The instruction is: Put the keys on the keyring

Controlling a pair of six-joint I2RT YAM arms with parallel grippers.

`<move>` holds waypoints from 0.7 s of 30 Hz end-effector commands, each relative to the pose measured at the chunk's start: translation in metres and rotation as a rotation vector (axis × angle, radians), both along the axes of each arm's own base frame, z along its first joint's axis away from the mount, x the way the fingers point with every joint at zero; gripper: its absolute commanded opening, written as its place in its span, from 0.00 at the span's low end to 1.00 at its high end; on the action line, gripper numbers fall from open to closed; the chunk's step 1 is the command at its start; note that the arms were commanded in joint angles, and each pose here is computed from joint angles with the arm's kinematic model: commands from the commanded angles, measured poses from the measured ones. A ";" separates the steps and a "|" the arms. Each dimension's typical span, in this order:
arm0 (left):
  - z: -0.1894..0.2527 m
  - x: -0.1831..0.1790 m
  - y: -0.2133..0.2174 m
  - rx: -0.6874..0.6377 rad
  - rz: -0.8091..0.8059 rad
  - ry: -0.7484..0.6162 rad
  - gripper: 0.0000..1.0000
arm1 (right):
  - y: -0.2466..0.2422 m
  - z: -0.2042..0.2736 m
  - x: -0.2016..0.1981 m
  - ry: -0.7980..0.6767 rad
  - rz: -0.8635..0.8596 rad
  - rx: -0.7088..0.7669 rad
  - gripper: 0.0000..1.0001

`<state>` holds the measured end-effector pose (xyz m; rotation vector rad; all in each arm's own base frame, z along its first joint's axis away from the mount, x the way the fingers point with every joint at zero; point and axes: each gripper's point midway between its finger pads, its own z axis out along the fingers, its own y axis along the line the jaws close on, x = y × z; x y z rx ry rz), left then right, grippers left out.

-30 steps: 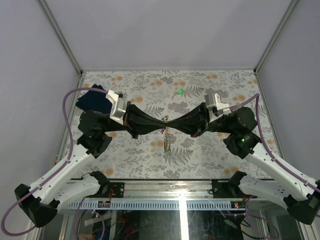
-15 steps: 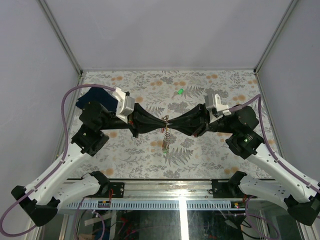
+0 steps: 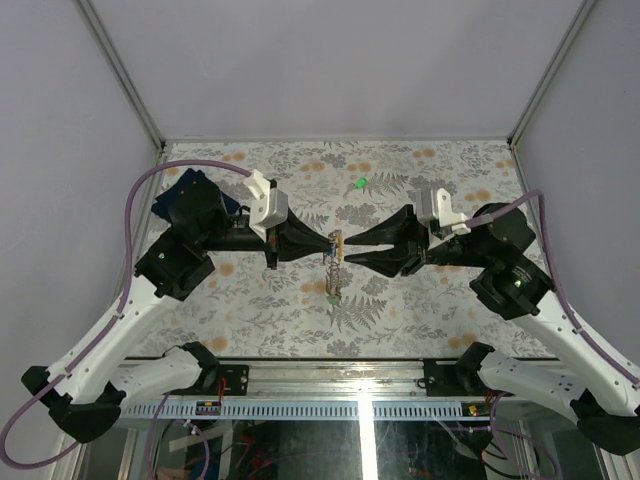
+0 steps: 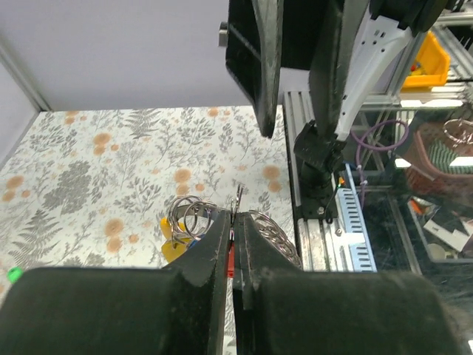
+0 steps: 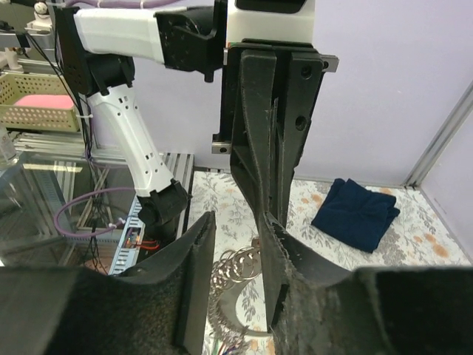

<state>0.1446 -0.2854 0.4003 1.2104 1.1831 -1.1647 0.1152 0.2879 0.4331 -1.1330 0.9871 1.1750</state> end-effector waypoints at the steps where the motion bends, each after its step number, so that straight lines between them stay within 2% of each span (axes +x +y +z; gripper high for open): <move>1: -0.002 0.003 0.008 0.085 0.029 -0.085 0.00 | -0.006 0.004 0.001 -0.006 -0.030 -0.067 0.38; 12: -0.017 0.014 0.016 0.259 0.068 -0.143 0.00 | 0.011 -0.025 0.023 0.109 -0.050 -0.196 0.38; 21: -0.022 0.011 0.013 0.297 0.055 -0.161 0.00 | 0.023 -0.038 0.035 0.147 -0.050 -0.220 0.38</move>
